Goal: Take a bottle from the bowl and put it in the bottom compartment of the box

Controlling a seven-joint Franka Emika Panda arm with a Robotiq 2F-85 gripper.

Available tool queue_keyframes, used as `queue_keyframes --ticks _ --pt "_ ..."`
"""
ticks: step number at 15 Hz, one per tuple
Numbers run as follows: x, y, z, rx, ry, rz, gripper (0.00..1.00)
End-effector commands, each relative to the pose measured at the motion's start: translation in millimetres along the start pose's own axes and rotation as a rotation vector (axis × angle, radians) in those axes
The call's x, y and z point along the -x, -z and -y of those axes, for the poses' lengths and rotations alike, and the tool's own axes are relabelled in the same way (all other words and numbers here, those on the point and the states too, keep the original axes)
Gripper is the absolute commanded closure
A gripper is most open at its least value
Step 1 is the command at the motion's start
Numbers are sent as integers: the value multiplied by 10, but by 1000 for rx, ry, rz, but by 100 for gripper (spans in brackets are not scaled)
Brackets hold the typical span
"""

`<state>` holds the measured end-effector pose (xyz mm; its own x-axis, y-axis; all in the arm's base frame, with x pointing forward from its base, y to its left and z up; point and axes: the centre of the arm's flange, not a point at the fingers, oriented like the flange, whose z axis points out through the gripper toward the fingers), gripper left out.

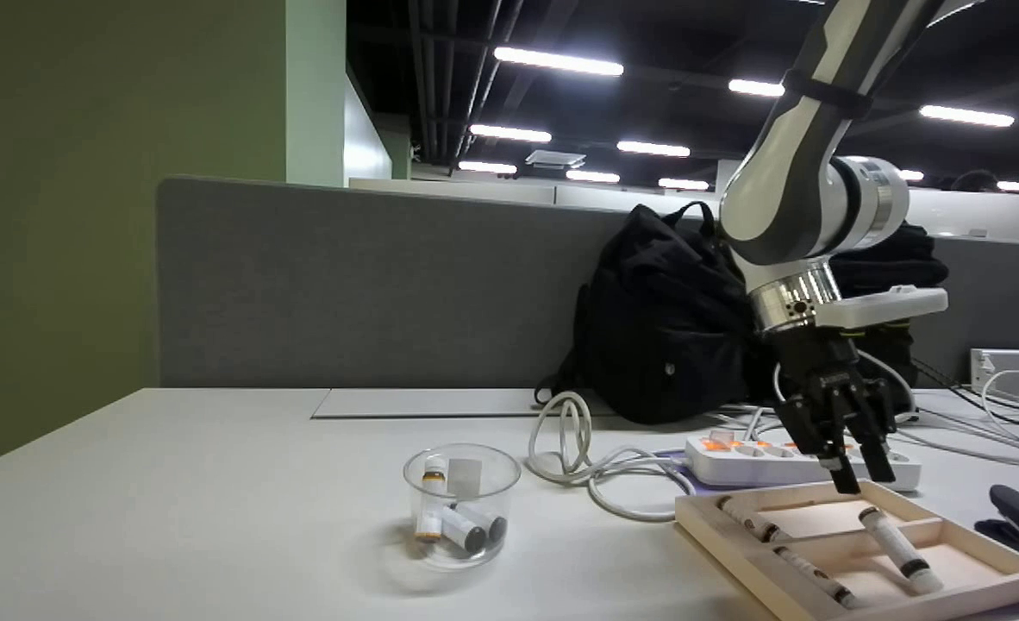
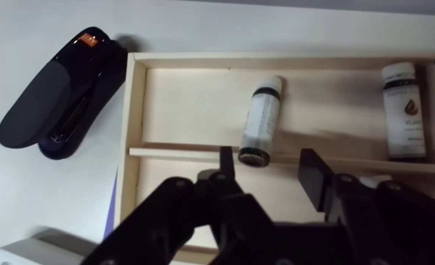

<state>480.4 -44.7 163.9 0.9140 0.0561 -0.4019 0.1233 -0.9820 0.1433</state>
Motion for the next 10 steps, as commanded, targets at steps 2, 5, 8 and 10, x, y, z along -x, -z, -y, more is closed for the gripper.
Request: queue_keyframes --ticks 2,5,8,10 --pt "143 36 -8 116 -175 -102 87" --pt "195 -56 -31 182 -269 -65 100" --pt "295 -179 -50 243 -354 8 100" --pt "331 -199 -25 251 -357 29 100"
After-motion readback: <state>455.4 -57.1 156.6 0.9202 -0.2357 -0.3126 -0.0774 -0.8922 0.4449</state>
